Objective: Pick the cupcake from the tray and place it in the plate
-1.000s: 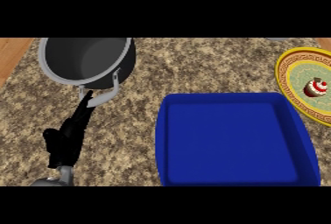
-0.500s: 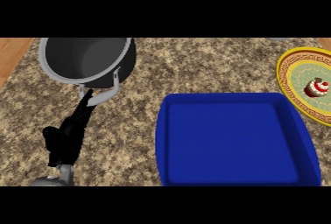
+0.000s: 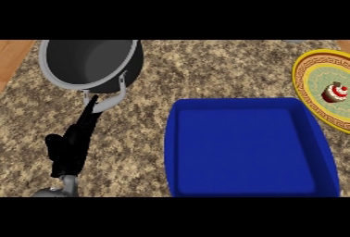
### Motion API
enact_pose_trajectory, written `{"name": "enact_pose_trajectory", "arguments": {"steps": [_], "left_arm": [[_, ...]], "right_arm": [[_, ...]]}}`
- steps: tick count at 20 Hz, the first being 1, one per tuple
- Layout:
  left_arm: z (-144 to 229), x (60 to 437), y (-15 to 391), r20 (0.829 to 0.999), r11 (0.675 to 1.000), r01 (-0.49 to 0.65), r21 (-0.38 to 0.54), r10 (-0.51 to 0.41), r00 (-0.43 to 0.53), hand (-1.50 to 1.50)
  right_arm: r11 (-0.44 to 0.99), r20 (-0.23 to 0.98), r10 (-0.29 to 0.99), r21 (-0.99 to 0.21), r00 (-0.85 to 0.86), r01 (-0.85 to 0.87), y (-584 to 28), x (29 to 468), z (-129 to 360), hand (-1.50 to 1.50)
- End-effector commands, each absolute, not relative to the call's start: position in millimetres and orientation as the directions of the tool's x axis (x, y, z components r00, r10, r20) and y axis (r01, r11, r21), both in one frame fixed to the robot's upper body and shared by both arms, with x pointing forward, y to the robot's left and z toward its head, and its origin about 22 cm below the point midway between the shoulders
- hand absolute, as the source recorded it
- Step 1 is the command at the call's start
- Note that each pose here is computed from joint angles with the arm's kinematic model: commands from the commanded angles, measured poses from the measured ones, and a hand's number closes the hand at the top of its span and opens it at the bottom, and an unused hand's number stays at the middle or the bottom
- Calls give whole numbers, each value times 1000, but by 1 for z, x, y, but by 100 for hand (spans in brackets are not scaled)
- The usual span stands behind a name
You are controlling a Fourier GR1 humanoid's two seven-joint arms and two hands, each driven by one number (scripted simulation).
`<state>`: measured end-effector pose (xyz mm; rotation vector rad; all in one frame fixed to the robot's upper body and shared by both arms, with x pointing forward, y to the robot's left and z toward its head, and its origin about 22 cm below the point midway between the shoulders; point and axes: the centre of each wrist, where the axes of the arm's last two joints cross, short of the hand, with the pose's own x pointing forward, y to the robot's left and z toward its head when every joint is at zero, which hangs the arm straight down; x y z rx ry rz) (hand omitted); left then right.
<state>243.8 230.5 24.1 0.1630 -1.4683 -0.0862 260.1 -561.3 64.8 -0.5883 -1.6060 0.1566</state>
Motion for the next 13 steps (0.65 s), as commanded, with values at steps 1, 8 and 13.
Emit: {"name": "enact_pose_trajectory", "arguments": {"steps": [1, 8, 13], "left_arm": [[1, 246, 240, 955, 977, -79, 200, -176, 240, 0], [-3, 233, 230, 958, 980, -55, 189, -172, 228, 0], [8, 246, 230, 959, 983, -61, 175, -156, 235, 0]], "right_arm": [[841, 883, 469, -445, -6, 308, -570, 251, 70, -150], [810, 878, 477, -449, 20, 377, -576, 241, 68, -150], [774, 855, 516, -492, 54, 399, -581, 236, 75, -150]]}}
